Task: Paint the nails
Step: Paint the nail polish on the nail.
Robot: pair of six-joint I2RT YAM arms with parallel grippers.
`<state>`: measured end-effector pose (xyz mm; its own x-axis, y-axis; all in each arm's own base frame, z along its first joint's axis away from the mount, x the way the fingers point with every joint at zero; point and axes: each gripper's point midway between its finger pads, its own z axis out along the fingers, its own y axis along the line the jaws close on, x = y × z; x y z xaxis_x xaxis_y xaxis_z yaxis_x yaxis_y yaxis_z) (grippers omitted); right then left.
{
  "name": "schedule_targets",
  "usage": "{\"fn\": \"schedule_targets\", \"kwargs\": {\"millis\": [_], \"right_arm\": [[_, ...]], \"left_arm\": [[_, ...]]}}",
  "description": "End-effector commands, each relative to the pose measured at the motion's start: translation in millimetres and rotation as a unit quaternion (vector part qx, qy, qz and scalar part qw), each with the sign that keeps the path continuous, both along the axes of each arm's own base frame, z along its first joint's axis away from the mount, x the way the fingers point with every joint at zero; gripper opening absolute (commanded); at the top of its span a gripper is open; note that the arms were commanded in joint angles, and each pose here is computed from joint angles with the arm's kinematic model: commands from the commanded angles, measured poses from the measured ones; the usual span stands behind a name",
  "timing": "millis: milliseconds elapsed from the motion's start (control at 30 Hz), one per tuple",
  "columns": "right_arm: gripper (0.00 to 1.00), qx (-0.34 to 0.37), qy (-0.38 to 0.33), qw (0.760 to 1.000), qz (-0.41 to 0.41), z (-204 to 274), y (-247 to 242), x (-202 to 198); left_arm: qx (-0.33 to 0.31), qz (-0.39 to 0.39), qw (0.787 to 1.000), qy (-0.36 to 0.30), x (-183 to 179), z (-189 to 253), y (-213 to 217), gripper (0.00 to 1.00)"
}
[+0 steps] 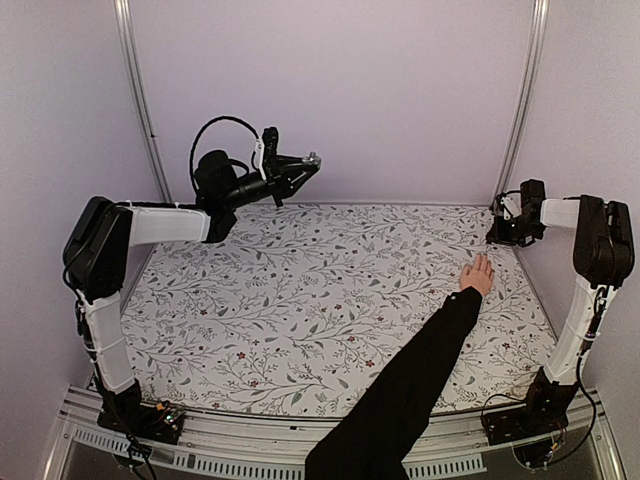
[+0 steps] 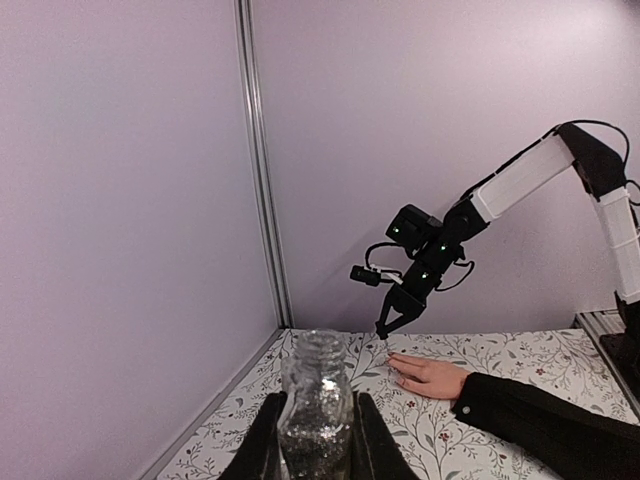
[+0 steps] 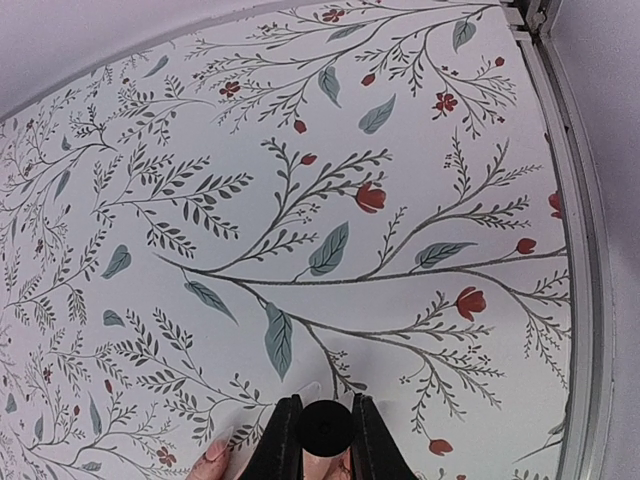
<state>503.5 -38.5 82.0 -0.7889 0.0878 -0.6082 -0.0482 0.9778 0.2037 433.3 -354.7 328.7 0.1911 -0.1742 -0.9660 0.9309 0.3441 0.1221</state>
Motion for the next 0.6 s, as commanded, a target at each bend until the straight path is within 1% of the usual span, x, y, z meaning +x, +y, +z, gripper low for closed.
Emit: {"fn": "schedule_targets", "kwargs": {"millis": [0, 567], "right_arm": [[0.00, 0.001, -0.015, 1.000, 0.008, 9.1, 4.2, 2.3], [0.00, -0.005, -0.005, 1.000, 0.005, 0.3, 2.6, 0.1]], "left_arm": [[-0.008, 0.004, 1.000, -0.008, -0.3, 6.5, 5.8, 0.00], [-0.010, 0.004, 1.000, -0.008, -0.2, 7.1, 6.0, 0.00]]}}
